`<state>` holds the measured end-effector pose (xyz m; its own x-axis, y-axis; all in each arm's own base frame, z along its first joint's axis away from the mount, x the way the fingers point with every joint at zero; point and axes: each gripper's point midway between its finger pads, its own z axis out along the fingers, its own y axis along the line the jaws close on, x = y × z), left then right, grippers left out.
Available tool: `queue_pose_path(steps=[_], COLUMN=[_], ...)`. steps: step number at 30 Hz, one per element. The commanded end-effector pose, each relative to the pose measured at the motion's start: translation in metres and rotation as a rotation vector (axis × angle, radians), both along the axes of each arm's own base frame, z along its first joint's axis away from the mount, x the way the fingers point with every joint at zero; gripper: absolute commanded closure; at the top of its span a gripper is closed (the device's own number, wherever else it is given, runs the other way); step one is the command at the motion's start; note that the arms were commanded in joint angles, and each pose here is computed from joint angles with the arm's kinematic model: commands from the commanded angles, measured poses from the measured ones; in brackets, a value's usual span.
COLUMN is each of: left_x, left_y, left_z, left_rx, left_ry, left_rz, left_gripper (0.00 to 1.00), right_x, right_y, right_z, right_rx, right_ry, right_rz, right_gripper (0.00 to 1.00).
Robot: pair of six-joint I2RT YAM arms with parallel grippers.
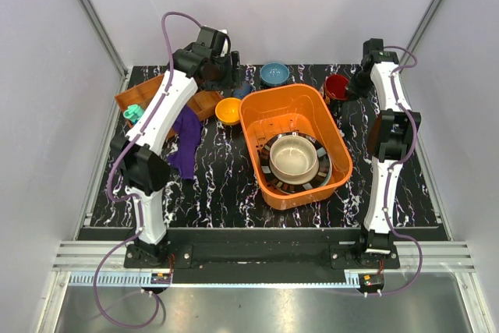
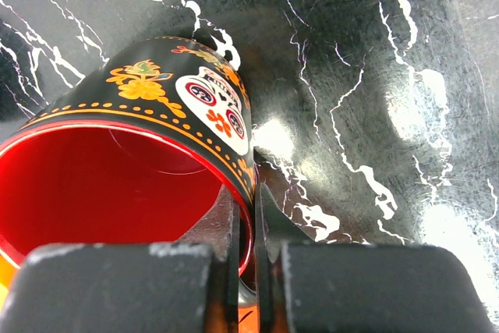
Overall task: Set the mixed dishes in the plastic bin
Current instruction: Pick up the cup at the center of the board.
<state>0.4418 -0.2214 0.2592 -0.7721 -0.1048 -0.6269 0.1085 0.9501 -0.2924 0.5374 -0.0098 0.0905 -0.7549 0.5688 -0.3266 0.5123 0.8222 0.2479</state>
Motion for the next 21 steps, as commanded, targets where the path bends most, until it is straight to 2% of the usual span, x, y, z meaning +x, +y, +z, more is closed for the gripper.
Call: queue_pose_path(steps=[1,6,21], left_x=[-0.01,-0.014,-0.019], left_y=[0.004,0.005,0.006], left_z=[0.034,0.031,0.038], left_rx=[-0.042,-0.051,-0.061], left_ry=[-0.064,-0.046,-0.056], left_rz=[0.007,0.014,0.01], left_gripper=[0.36,0.36,0.36], right_x=[0.009,0.015,0.025], right_y=[0.001,-0.003,-0.022], right_z=[0.01,0.035,0.153], right_rx=[-0.016,-0.041,-0.128], right_ry=[-0.044,-0.102,-0.376], right_rz=[-0.003,-0.012,-0.09], right_gripper=[1.0,1.0,1.0])
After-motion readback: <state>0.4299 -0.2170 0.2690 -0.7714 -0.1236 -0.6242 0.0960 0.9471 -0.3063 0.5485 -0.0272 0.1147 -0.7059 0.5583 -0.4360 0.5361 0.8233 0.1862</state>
